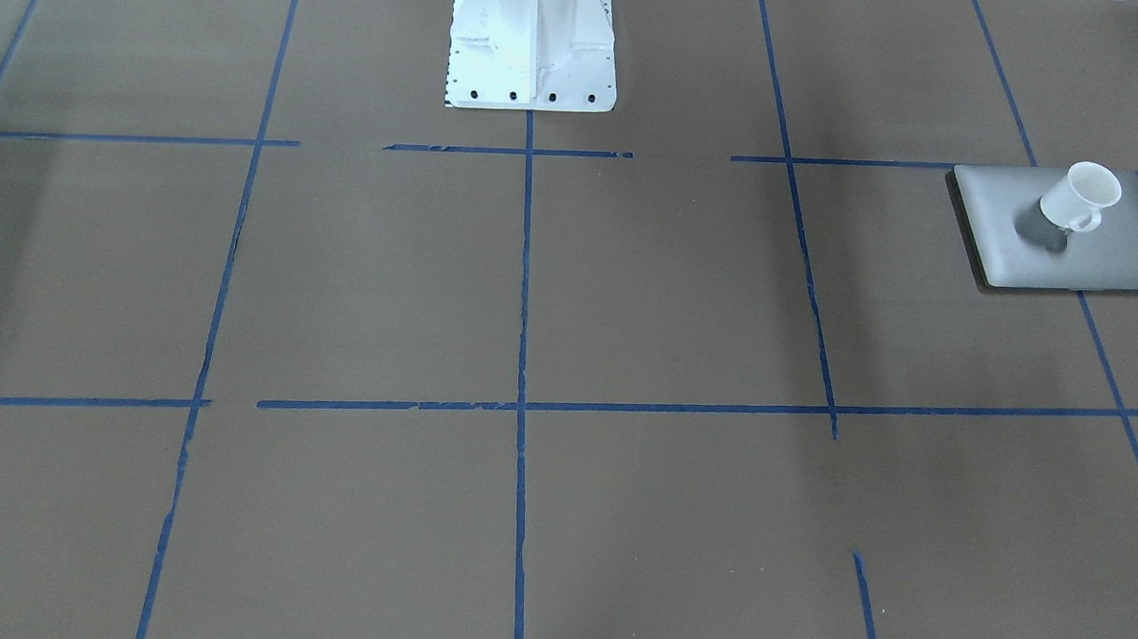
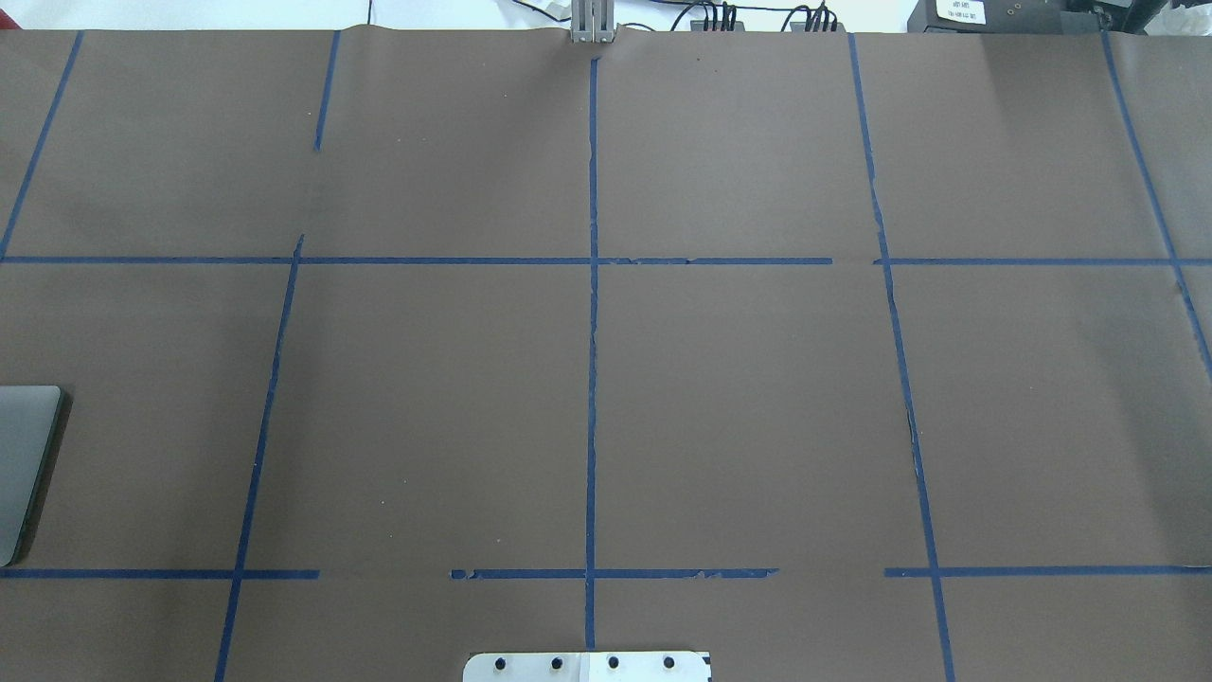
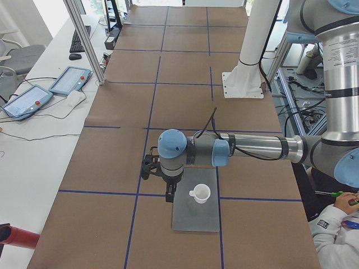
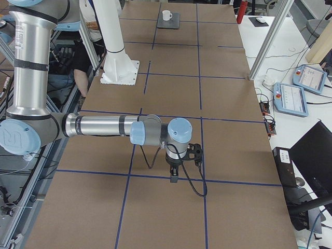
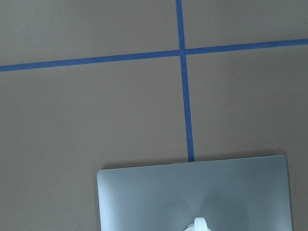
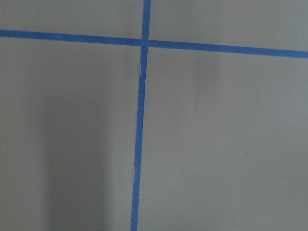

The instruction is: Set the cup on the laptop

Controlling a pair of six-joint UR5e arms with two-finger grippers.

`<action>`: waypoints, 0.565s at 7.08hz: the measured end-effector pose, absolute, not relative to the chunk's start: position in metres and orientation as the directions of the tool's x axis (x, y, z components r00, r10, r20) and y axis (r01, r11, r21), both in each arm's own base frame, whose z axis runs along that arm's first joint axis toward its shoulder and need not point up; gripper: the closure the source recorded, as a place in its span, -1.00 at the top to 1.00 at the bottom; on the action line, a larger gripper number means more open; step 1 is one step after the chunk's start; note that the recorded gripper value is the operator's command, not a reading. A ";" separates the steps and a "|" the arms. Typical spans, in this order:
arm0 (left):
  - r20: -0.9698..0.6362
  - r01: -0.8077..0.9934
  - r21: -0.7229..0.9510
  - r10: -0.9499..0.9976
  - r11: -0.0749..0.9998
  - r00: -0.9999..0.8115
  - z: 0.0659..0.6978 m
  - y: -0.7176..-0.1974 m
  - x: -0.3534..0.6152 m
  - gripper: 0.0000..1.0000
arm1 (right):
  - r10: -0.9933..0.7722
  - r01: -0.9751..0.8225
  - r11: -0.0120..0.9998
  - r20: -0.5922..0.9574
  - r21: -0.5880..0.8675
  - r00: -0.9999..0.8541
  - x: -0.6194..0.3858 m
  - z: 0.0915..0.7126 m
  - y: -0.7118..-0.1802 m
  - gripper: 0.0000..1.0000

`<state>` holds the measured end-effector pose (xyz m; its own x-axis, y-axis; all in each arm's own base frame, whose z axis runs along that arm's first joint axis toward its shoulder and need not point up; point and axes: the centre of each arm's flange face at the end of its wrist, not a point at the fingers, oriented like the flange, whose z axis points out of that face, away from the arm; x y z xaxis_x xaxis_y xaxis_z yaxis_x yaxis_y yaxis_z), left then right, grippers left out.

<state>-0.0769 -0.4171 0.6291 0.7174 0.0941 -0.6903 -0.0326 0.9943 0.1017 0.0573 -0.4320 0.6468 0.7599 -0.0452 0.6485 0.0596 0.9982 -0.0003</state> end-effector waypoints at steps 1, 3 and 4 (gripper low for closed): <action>-0.689 -0.033 0.114 0.103 0.993 0.717 0.623 -0.419 -0.077 1.00 | -0.045 0.060 0.998 0.649 -0.001 0.760 0.057 0.647 -0.432 1.00; -0.686 -0.032 0.135 0.117 0.990 0.718 0.612 -0.420 -0.077 1.00 | -0.046 0.060 0.998 0.649 0.000 0.760 0.057 0.647 -0.432 1.00; -0.686 -0.032 0.125 0.110 0.992 0.719 0.617 -0.419 -0.077 1.00 | -0.045 0.060 0.998 0.649 0.000 0.760 0.057 0.647 -0.432 1.00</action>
